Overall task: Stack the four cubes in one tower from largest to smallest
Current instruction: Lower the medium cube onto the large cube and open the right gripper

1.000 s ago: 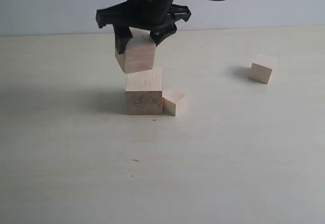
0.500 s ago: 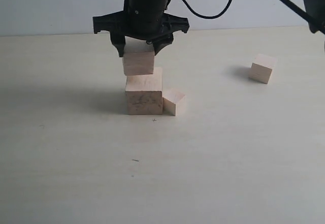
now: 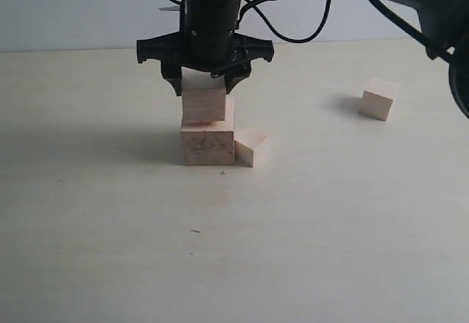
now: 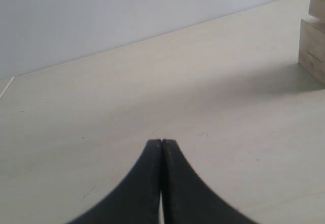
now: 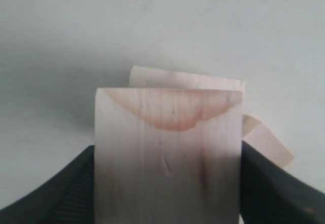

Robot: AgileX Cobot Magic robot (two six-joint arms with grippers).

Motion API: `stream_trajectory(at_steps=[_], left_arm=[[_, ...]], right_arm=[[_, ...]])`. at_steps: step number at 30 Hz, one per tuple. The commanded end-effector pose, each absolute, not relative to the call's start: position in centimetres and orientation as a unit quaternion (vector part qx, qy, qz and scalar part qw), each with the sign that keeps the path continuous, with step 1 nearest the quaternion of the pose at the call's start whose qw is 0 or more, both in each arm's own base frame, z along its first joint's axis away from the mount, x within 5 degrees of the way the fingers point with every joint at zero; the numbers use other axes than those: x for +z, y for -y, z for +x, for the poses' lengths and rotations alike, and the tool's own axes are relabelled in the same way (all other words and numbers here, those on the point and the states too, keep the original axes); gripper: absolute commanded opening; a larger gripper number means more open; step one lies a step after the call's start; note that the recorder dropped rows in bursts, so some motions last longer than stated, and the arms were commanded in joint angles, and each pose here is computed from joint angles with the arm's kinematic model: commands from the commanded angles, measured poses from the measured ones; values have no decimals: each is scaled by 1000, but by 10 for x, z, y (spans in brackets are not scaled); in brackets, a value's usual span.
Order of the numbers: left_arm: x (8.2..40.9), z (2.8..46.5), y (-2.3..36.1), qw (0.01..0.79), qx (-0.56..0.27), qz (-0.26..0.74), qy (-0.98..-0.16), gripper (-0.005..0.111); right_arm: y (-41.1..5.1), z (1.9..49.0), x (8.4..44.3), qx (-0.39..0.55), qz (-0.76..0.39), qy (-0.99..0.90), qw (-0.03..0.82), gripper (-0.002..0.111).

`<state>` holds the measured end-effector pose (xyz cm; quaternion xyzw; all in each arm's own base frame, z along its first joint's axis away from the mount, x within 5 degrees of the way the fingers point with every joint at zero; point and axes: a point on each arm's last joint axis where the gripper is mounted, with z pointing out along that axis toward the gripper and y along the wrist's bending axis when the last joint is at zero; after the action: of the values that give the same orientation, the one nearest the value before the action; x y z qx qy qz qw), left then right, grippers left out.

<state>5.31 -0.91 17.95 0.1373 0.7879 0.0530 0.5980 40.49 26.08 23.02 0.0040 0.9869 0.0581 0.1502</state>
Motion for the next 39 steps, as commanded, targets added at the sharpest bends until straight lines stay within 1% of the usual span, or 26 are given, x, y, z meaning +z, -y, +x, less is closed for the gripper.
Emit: stream_trajectory(at_steps=[1,8,16,27,39], left_arm=[[182,53,9,607,55,134,-782,0],[182,53,9,607,55,134,-782,0],[182,53,9,607,55,134,-782,0],[182,53,9,607,55,134,-782,0],[182,53,9,607,55,134,-782,0]], right_arm=[[-269,404,232,46,-6,-982,182,50],[-264,407,233,20,6,-980,196,50],[-266,404,231,35,37,-983,177,50],[-263,406,221,4,31,-984,173,50],[-264,405,220,14,35,-986,164,50]])
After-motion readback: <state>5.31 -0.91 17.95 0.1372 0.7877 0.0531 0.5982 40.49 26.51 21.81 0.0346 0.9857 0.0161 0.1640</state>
